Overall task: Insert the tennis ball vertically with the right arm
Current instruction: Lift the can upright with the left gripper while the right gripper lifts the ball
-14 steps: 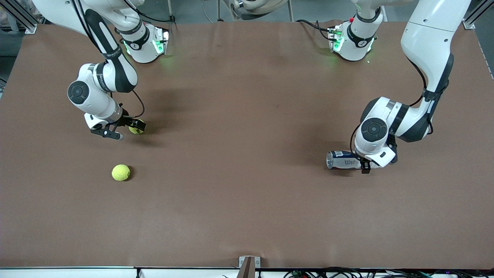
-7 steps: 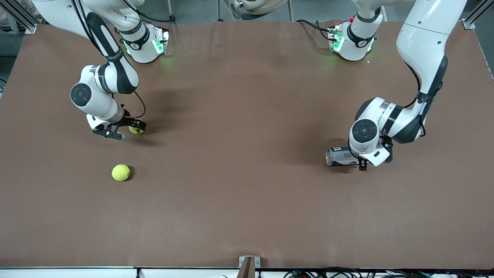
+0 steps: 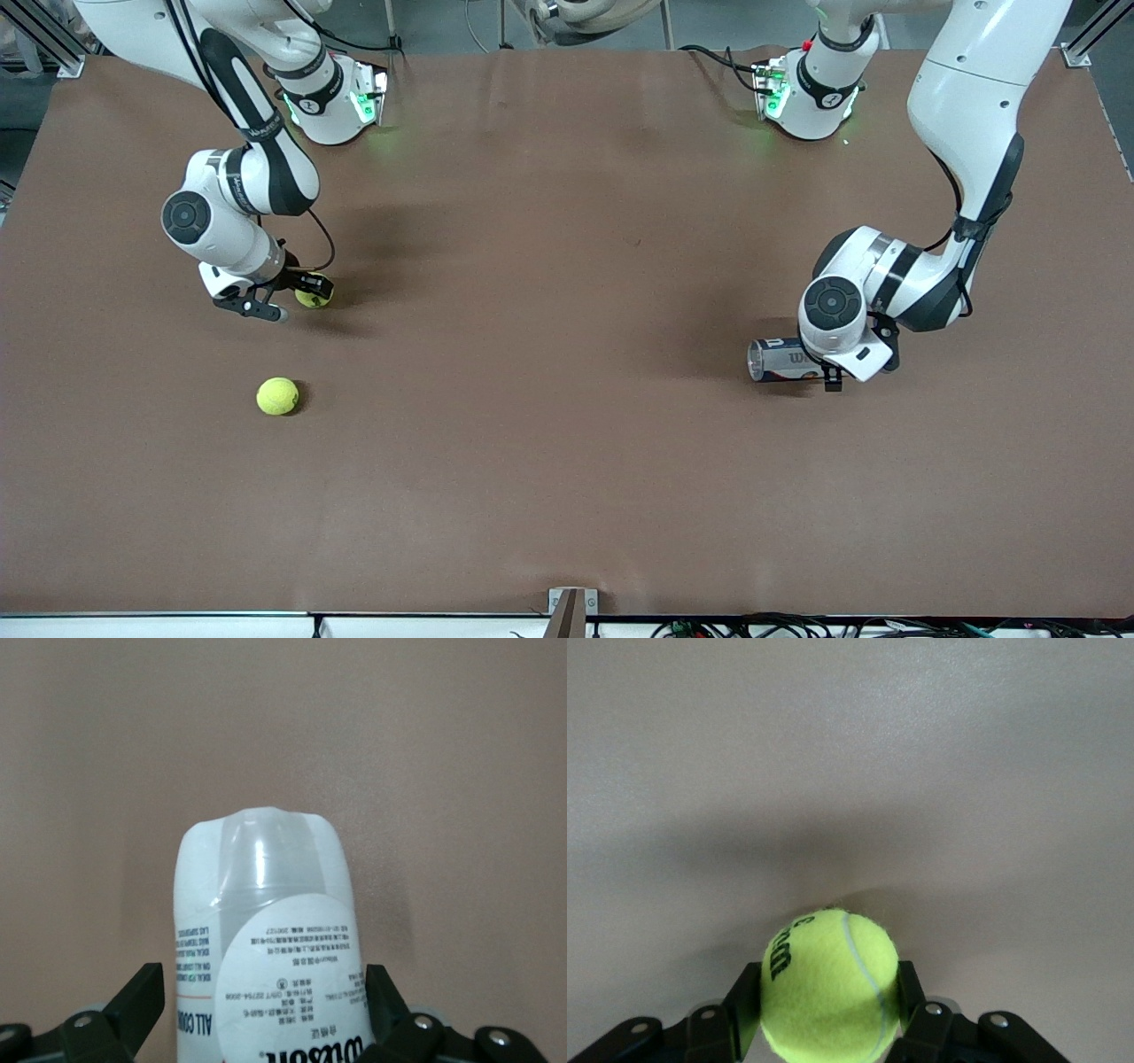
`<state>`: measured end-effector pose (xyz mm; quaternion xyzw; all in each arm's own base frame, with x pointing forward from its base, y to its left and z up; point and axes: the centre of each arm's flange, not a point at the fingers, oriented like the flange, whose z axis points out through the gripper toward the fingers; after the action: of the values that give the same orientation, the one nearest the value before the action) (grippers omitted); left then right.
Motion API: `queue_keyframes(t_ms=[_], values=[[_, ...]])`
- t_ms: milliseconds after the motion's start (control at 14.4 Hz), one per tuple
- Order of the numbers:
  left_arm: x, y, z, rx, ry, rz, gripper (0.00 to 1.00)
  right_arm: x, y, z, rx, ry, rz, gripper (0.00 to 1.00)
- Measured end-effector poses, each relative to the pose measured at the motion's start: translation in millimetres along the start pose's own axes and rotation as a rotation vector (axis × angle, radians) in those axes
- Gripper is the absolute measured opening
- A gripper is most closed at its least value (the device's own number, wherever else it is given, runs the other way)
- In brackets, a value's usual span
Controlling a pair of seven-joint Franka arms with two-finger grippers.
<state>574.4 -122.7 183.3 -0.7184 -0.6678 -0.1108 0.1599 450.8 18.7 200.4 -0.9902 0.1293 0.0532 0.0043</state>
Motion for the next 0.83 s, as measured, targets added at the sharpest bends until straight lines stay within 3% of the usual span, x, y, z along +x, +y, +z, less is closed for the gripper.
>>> queue_keyframes(t_ms=[208,416,832], values=[[-0.6,0.2,1.4,0.002,0.0,-0.001,0.97,0.2,-0.2,-0.2,0.0,0.0,0.015,0.64],[0.7,3.7,-2.2,-0.004,0.0,-0.006,0.7,1.1,-2.6,-1.8,0.004,-0.004,0.029,0.64],[0.5,8.4,-8.7,-0.018,-0.004,-0.013,0.65,18.1,-13.5,-35.9,0.036,-0.051,0.1,0.64]])
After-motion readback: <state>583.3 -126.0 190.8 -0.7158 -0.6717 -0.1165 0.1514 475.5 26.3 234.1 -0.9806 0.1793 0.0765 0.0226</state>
